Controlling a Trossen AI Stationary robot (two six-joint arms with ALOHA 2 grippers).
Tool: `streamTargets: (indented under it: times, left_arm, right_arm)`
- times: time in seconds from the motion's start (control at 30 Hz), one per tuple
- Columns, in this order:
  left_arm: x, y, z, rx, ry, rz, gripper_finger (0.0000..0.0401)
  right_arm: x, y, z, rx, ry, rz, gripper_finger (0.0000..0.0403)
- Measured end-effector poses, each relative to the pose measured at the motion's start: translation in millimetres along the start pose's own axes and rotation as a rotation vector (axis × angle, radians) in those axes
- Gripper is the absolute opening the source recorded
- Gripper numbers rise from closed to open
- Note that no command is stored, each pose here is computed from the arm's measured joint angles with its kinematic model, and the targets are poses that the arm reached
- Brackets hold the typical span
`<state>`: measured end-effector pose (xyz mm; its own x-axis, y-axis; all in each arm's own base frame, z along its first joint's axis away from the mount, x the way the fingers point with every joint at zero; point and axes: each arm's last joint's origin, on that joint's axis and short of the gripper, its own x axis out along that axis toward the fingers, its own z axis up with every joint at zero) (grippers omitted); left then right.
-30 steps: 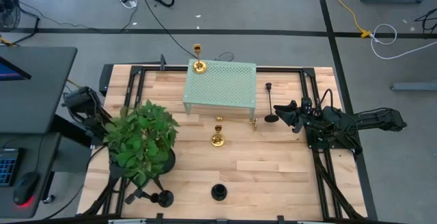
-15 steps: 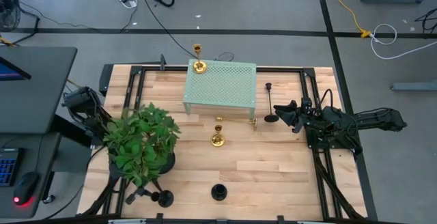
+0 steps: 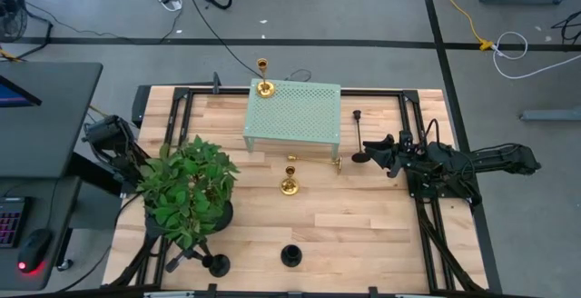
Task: Pick & Place candle stick holders
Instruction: Put the left black candle holder on the shelf
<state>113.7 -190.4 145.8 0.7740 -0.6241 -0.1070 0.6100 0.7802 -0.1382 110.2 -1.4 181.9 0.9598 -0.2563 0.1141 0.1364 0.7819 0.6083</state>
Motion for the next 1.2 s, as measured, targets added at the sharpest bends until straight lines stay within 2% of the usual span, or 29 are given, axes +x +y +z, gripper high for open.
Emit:
streamTargets:
  times: [0.37,0.67,0.9,1.2]
  left_arm:
    - [-11.0,-13.3,10.7,0.018,-0.056,-0.018,0.0010]
    - [-37.9,-32.7,21.4,0.034,-0.050,-0.020,0.0010]
    - [-64.8,-47.6,35.3,0.081,-0.125,0.009,0.0010]
    - [-90.6,-56.4,43.0,0.053,-0.154,0.043,0.0010]
  right_arm:
    - [0.0,0.0,0.0,0.000,-0.001,0.001,0.0185]
    - [0.0,0.2,0.2,0.001,-0.003,0.002,0.0185]
    - [0.0,0.3,0.4,0.002,-0.004,0.003,0.0185]
    - [0.0,0.3,0.3,0.001,-0.004,0.003,0.0185]
